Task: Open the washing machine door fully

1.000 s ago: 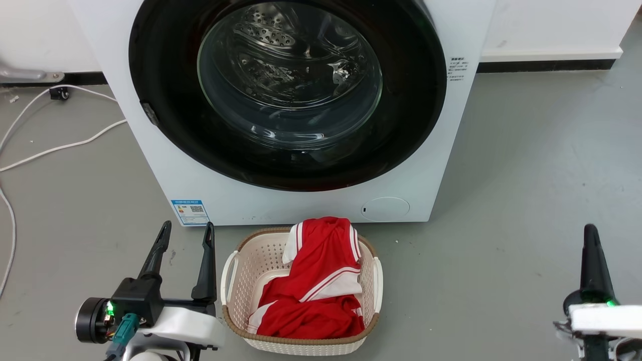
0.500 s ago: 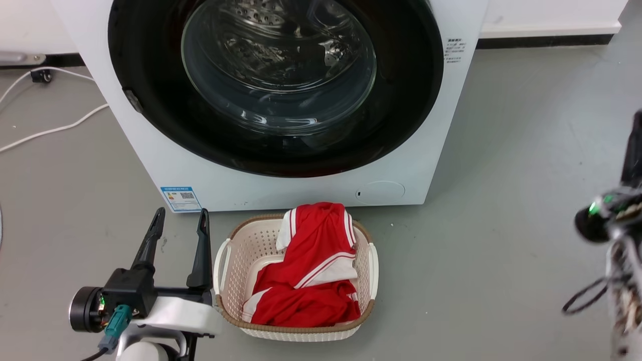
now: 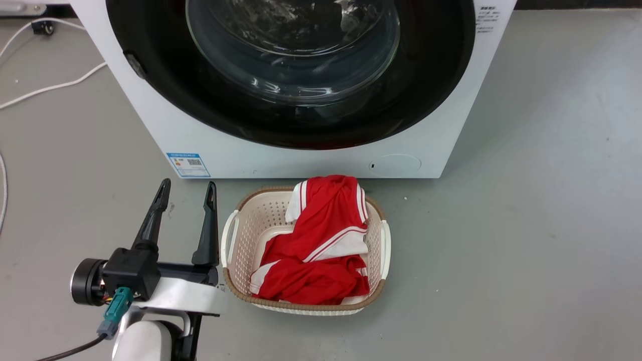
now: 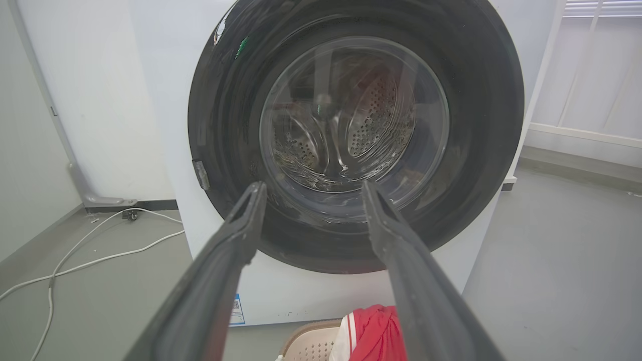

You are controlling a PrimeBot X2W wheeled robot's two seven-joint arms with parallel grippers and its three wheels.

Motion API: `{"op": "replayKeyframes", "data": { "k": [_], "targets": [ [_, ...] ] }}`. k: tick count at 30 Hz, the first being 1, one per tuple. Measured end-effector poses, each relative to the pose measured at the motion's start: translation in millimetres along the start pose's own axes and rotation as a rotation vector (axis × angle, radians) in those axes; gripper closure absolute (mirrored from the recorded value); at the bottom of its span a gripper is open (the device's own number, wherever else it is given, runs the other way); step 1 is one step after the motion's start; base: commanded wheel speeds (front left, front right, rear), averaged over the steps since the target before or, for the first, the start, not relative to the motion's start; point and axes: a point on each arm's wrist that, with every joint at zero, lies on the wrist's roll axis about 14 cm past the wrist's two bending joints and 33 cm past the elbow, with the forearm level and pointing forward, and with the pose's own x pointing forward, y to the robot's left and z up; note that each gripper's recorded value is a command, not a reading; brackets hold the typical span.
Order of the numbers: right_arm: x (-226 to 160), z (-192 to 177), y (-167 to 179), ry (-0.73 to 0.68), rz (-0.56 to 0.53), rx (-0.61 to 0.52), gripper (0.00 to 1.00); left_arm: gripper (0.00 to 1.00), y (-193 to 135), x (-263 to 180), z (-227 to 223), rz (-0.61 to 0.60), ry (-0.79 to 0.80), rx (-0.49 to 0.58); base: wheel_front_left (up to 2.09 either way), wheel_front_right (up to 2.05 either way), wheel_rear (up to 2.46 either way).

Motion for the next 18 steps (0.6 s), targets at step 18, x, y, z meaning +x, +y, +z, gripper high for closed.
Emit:
{"op": "replayKeyframes", "data": {
  "k": [18],
  "targets": [
    [61,-174,3,0.649,-0.066,-0.345,1.0,0.0,13,19,-16,0.015,0.017,0.012,0.0,0.0,0.0]
  ]
}}
